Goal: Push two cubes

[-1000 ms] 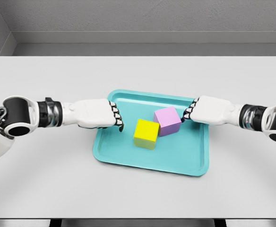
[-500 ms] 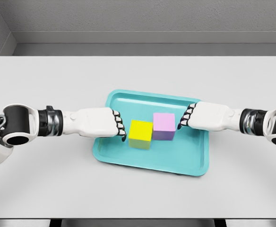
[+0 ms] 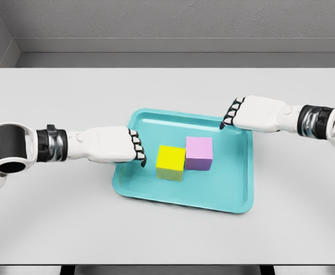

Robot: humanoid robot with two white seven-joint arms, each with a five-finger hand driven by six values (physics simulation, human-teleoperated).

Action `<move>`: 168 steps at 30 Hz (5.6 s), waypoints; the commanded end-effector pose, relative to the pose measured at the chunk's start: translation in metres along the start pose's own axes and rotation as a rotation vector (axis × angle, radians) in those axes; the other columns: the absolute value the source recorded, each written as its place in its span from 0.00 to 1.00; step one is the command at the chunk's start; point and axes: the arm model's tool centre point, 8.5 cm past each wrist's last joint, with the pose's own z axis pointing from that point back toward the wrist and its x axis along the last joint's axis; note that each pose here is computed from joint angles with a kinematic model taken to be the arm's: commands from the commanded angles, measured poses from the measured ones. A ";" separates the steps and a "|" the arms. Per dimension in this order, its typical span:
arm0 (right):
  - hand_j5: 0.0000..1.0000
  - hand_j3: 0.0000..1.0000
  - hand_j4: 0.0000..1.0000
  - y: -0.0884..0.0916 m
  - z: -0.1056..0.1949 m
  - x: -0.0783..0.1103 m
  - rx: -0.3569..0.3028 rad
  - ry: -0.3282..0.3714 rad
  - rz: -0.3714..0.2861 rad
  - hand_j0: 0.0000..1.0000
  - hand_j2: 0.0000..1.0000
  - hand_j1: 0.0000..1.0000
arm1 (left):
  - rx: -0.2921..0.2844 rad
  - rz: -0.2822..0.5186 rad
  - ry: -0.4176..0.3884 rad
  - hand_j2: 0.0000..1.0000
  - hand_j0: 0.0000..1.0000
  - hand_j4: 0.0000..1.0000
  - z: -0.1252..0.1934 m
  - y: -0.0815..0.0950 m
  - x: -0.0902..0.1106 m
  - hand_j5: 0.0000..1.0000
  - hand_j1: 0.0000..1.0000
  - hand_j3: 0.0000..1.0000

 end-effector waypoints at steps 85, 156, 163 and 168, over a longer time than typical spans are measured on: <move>0.74 0.74 0.74 0.013 -0.036 0.035 0.060 -0.110 0.007 0.74 0.74 0.74 | 0.042 0.205 0.193 1.00 1.00 1.00 0.092 -0.015 -0.066 1.00 1.00 1.00; 0.69 0.69 0.69 0.000 -0.051 0.048 0.046 -0.145 0.046 0.69 0.69 0.69 | 0.053 0.245 0.254 1.00 1.00 1.00 0.113 -0.020 -0.081 1.00 1.00 1.00; 0.69 0.69 0.69 0.004 -0.050 0.049 0.054 -0.146 0.047 0.69 0.69 0.69 | 0.054 0.243 0.254 1.00 1.00 1.00 0.114 -0.019 -0.082 1.00 1.00 1.00; 0.69 0.69 0.69 0.003 -0.050 0.052 0.050 -0.152 0.051 0.69 0.69 0.69 | 0.055 0.244 0.253 1.00 1.00 1.00 0.114 -0.019 -0.081 1.00 1.00 1.00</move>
